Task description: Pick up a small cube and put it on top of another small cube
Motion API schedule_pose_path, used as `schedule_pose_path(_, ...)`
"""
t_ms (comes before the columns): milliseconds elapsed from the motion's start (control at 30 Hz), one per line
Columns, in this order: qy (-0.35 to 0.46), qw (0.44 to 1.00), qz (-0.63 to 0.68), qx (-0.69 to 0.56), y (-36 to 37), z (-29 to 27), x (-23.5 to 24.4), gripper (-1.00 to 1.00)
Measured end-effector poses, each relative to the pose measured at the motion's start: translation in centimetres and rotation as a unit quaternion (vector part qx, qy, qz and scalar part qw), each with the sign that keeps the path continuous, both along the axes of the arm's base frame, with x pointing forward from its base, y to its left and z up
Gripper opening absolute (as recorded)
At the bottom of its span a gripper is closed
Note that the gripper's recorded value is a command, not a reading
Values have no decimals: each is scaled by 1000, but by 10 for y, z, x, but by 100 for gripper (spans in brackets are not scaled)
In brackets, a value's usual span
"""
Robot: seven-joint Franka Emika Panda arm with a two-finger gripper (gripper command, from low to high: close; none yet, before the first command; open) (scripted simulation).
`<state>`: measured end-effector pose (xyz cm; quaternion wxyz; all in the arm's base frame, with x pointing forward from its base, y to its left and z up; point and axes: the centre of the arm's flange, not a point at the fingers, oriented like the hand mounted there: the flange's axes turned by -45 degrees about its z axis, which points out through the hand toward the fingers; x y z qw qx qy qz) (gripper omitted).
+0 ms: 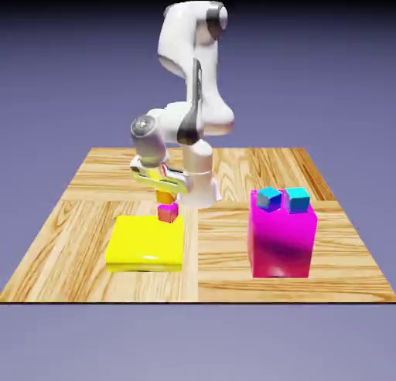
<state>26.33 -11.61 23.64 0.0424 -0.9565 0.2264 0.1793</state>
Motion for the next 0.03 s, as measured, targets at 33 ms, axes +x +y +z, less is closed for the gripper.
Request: schedule_pose_path(33,0,1000,0,0,0,0,0,100)
